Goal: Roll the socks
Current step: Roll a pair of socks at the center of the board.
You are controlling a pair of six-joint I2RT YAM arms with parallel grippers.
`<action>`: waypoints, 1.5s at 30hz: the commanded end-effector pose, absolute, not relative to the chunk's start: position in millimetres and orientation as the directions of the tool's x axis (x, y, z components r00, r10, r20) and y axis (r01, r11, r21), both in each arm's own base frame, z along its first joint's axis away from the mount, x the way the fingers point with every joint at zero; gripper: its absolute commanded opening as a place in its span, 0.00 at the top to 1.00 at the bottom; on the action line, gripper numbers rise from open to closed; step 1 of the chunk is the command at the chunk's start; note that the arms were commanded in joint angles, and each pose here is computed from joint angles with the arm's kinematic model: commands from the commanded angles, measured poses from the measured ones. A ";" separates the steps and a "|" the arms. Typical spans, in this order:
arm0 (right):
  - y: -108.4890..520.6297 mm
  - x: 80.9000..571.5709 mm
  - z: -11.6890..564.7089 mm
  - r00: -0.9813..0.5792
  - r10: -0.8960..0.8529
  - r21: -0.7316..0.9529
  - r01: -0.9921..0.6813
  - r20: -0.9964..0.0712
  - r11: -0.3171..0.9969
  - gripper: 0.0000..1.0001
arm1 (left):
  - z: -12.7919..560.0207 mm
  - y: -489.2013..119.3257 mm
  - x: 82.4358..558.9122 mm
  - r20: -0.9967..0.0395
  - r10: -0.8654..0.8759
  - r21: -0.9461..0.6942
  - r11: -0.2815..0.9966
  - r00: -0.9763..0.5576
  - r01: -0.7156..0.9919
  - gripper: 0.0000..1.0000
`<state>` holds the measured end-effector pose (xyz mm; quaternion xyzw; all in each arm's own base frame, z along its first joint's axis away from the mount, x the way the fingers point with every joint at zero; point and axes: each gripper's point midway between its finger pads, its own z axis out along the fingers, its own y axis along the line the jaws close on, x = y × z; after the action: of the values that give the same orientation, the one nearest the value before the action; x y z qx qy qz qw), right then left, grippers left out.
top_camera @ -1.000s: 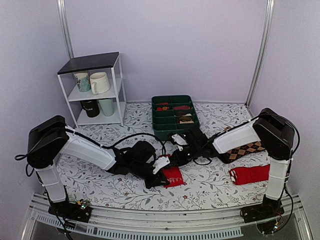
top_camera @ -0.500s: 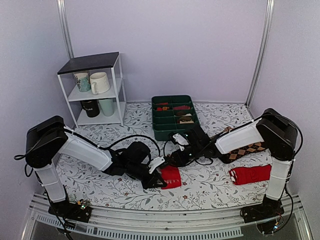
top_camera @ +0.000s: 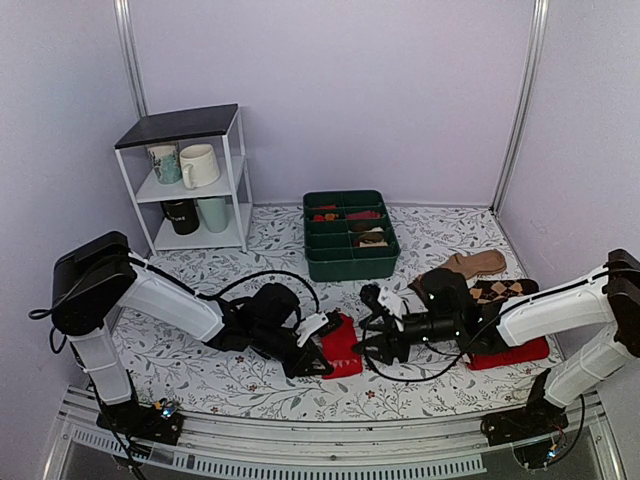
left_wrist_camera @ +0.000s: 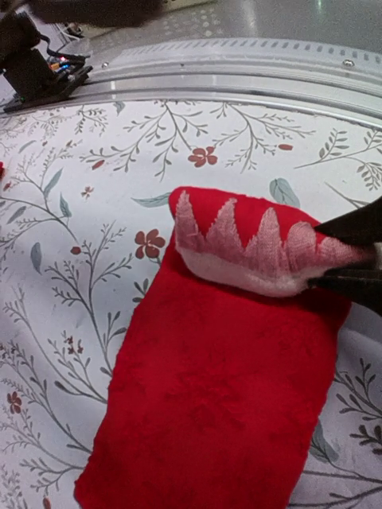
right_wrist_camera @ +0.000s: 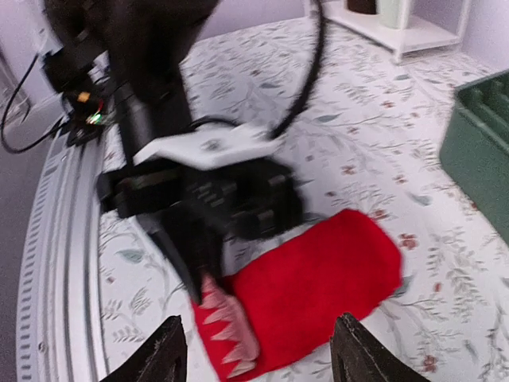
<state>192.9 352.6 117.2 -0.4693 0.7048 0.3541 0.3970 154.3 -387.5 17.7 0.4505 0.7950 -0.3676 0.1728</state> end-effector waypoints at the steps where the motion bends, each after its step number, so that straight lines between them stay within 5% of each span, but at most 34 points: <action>1: 364.4 149.2 113.5 -0.123 -0.395 0.076 -0.988 -0.910 0.133 0.38 | -54.7 -317.5 116.3 -0.278 0.723 -0.438 0.491 -0.632 0.753 1.00; 20: 383.6 154.4 48.8 -0.085 -0.561 0.017 -0.992 -0.824 0.127 0.40 | -53.5 -322.0 120.8 -0.300 0.720 -0.432 0.483 -0.626 0.762 1.00; 38: 373.3 155.1 11.0 -0.263 -0.635 0.157 -0.963 -0.727 0.220 0.86 | -44.9 -330.1 131.1 -0.354 0.704 -0.408 0.476 -0.615 0.779 0.97; 45: 358.3 145.4 -9.9 -0.433 -0.633 0.359 -0.899 -0.642 0.251 0.90 | -1.7 -351.0 163.1 -0.563 0.620 -0.309 0.455 -0.546 0.835 0.83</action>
<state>161.7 380.7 31.7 -0.5291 0.7202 0.3424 0.2902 161.5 -385.0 21.2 0.4440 0.7998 -0.3553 0.1922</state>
